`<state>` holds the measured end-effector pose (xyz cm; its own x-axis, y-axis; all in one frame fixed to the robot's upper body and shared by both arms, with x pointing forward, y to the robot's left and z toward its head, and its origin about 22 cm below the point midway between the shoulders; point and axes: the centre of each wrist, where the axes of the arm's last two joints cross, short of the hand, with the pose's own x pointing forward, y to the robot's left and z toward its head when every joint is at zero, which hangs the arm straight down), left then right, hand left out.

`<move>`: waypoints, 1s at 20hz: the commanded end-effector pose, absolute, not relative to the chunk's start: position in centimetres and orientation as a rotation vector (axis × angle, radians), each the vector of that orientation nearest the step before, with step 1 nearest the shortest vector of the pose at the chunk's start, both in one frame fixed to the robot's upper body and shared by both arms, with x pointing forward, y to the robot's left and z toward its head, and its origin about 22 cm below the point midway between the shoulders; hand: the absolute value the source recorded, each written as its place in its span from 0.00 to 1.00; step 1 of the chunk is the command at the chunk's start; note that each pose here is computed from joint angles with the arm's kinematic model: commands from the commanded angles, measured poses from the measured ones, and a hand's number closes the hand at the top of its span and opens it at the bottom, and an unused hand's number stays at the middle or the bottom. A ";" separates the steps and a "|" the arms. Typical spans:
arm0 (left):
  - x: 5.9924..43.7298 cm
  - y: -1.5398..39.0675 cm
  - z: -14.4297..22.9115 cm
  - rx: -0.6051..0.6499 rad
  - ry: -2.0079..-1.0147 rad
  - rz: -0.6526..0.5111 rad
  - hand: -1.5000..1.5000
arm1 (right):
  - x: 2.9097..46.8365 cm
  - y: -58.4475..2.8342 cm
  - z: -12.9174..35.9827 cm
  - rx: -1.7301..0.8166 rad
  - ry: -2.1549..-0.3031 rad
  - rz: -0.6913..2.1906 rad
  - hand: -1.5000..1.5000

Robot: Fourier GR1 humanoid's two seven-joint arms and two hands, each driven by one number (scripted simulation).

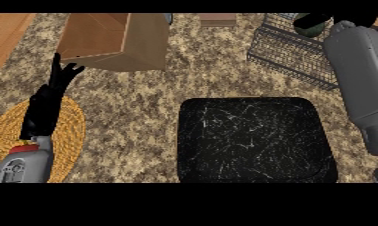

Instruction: Pick the squash from the tray and place it in the tiered basket

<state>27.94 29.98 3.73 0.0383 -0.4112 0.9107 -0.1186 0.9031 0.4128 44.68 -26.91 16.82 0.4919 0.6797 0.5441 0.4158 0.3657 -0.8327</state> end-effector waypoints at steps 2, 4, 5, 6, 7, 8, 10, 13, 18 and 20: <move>27.4 29.6 3.9 0.429 -1.546 -0.240 0.50 | 44.1 -27.3 17.9 -1.285 -1.249 0.069 0.00; 26.9 29.8 1.9 0.446 -1.535 -0.238 0.50 | 43.4 -29.0 19.4 -1.322 -1.277 0.038 0.00; 27.5 30.4 2.5 0.427 -1.531 -0.225 0.50 | 43.4 -26.1 20.6 -1.301 -1.284 0.025 0.00; 28.4 29.0 3.6 0.429 -1.524 -0.240 0.50 | 43.0 -28.0 20.5 -1.319 -1.285 0.014 0.00; 27.9 29.7 3.7 0.448 -1.512 -0.236 0.50 | 41.9 -28.4 21.3 -1.348 -1.283 -0.004 0.00; 27.2 30.1 1.7 0.450 -1.517 -0.218 0.50 | 41.5 -27.3 21.8 -1.320 -1.273 -0.041 0.00; 25.6 29.8 2.4 0.451 -1.529 -0.211 0.50 | 40.1 -29.0 23.1 -1.299 -1.207 -0.088 0.00; 26.7 28.6 2.6 0.461 -1.520 -0.196 0.50 | 37.5 -31.2 22.8 -1.228 -1.184 -0.147 0.00; 27.0 31.5 2.8 0.476 -1.500 -0.186 0.50 | 31.1 -35.3 23.9 -1.191 -1.179 -0.164 0.00; 25.8 30.5 2.5 0.499 -1.505 -0.200 0.50 | 27.9 -36.9 22.0 -1.191 -1.184 -0.159 0.00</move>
